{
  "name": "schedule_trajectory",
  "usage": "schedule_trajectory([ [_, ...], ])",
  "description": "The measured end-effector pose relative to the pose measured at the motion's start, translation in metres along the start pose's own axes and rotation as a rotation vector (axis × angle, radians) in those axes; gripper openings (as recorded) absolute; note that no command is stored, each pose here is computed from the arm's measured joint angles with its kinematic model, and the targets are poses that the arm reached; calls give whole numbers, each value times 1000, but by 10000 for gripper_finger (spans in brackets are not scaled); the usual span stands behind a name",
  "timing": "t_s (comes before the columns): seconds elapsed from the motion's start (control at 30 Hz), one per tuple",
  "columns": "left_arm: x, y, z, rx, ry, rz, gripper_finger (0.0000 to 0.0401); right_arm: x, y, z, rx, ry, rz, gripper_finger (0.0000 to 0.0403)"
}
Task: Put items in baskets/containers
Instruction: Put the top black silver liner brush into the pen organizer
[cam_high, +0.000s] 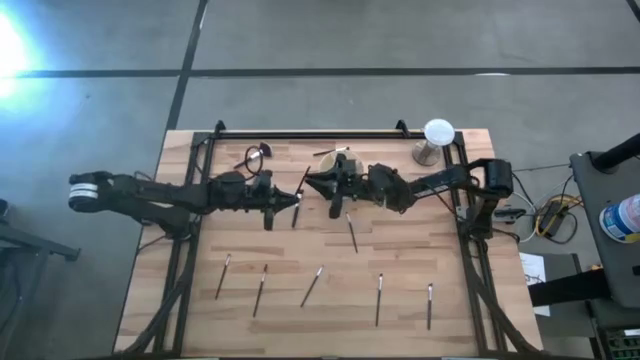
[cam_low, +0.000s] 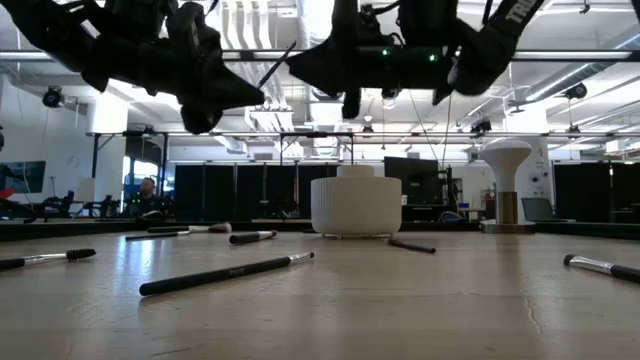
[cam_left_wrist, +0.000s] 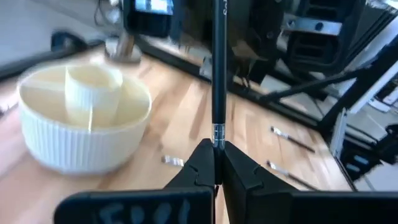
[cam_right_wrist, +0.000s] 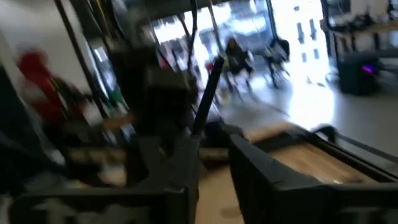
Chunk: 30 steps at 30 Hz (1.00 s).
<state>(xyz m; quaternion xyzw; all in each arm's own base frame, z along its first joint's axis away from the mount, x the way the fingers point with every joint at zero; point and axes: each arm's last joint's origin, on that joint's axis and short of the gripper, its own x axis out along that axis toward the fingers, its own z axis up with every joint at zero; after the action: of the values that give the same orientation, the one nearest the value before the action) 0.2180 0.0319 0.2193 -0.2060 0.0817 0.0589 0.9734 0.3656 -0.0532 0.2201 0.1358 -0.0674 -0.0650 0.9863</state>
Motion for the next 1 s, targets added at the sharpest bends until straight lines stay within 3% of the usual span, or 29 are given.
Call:
schedule_trajectory([
  [0.2,-7,9,-1,-172,91,-3,6,-16,9,22,-267,294,-159,146],
  [0.3,-6,14,-2,-284,135,-40,6,-22,22,34,-420,389,-173,163],
  [0.63,7,21,-6,-521,291,-137,6,1,62,41,-861,640,-66,194],
  [0.87,18,22,-7,-558,348,-156,6,34,78,26,-1112,847,5,201],
  [1.0,21,22,-7,-561,362,-170,6,48,83,17,-1184,941,35,201],
])
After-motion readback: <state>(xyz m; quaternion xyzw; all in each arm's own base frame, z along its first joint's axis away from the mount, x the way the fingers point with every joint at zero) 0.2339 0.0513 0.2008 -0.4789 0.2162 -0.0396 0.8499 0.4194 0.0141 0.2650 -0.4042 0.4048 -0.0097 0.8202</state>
